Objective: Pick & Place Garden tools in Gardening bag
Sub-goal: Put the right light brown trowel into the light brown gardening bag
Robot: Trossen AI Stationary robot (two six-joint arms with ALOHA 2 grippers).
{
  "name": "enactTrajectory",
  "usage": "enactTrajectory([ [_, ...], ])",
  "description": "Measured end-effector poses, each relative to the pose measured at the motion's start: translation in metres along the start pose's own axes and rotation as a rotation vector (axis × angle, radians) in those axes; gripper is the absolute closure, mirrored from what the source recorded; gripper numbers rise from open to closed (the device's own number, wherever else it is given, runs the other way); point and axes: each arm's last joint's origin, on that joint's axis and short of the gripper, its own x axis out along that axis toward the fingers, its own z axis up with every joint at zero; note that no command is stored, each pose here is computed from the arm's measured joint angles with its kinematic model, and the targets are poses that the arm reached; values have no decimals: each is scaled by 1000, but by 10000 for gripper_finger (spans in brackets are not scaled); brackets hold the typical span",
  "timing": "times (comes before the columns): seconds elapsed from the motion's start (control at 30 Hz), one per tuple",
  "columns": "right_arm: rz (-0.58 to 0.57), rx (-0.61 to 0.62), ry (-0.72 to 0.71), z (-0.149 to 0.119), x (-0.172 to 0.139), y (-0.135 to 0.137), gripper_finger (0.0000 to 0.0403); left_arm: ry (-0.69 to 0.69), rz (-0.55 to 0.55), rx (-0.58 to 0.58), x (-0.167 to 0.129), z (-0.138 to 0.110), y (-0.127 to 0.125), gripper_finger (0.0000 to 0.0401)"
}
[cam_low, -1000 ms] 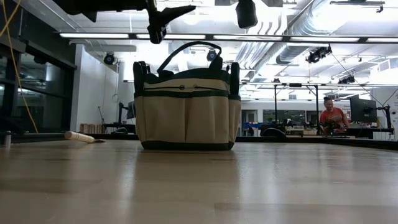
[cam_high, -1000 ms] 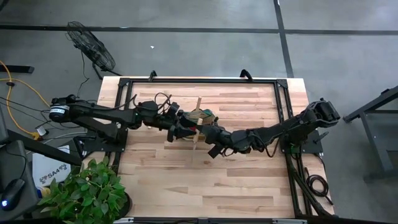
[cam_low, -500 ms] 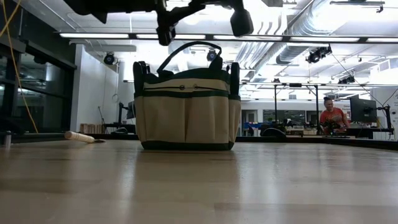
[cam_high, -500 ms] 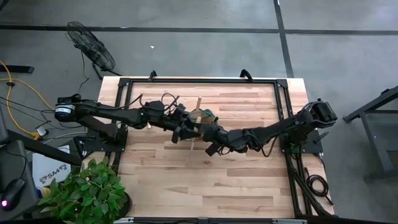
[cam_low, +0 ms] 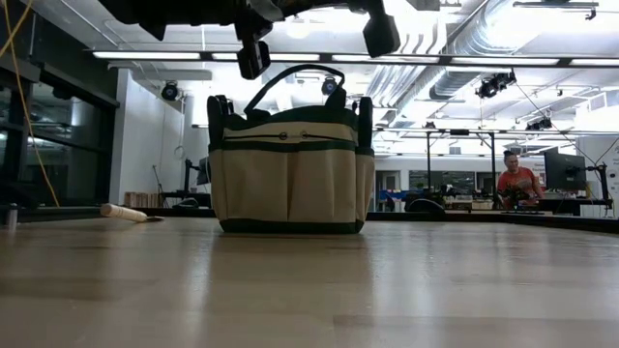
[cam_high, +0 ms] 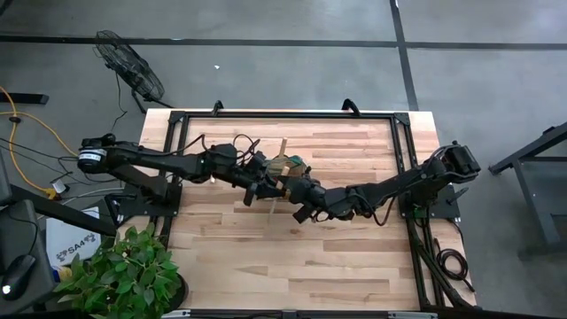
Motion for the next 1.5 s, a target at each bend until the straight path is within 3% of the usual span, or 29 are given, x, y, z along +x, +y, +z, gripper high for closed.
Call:
enactTrajectory([
  [0.2,-1,52,-4,0,0,0,328,5,13,46,0,-1,1,327],
  [0.47,-20,279,-18,4,-5,-3,226,-3,23,141,0,-1,1,338],
  [0.7,-30,529,107,8,-14,-7,183,-34,133,225,-8,0,-4,339],
  [1.0,-87,890,449,1,-19,-5,180,-125,427,345,-4,-27,-30,339],
  [1.17,-160,1069,594,-3,-21,-4,180,-247,679,429,-6,-48,-49,339],
  [1.33,-218,1192,652,-4,-22,-3,180,-359,868,476,-8,-66,-64,339],
  [1.5,-254,1292,645,-4,-22,-3,180,-413,976,495,2,-83,-61,339],
])
